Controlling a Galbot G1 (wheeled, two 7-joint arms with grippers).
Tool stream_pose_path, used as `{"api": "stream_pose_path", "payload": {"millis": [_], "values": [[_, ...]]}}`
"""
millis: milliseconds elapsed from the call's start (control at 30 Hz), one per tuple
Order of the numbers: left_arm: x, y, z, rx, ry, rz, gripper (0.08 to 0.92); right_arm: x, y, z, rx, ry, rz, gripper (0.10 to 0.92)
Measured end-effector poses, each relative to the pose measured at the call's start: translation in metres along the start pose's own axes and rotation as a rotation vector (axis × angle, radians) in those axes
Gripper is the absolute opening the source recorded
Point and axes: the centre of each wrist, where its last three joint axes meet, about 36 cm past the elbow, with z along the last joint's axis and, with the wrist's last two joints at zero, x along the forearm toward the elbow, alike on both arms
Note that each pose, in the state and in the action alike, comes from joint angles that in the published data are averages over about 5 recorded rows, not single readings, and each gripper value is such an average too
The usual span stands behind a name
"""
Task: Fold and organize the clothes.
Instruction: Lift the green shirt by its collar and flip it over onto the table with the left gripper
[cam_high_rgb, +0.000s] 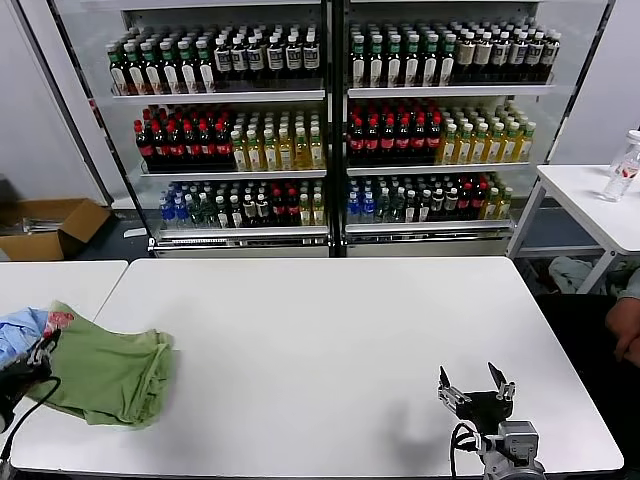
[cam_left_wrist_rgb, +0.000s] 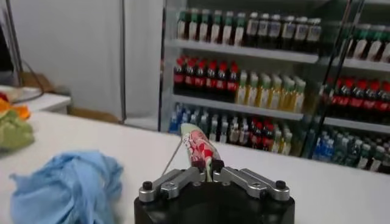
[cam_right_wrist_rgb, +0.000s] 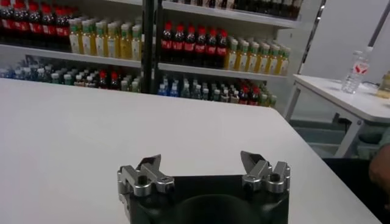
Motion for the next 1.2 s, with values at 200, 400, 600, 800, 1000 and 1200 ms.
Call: {"api": "stream_pose_path", "payload": {"millis": [200, 400, 600, 800, 1000, 1200], "values": [[-0.009, -0.06, 0.031, 0.018, 0.04, 0.073, 0.111, 0.001, 0.005, 0.002, -0.002, 0.007, -0.004, 0.823], [-0.02, -0.155, 0.088, 0.092, 0.157, 0.269, 0.111, 0.002, 0.005, 0.0, 0.004, 0.002, -0.001, 0.823], [-0.024, -0.228, 0.113, 0.15, 0.197, 0.412, 0.111, 0.003, 0.006, 0.0, 0.005, 0.002, 0.001, 0.823], [-0.03, -0.275, 0.124, 0.197, 0.194, 0.469, 0.111, 0.004, 0.005, -0.003, 0.01, -0.003, 0.008, 0.823], [-0.045, -0.305, 0.122, 0.25, 0.163, 0.473, 0.178, 0.004, 0.005, -0.007, 0.015, -0.009, 0.006, 0.823], [-0.056, -0.315, 0.111, 0.274, 0.108, 0.491, 0.35, -0.005, 0.004, -0.01, 0.022, -0.011, -0.014, 0.823]]}}
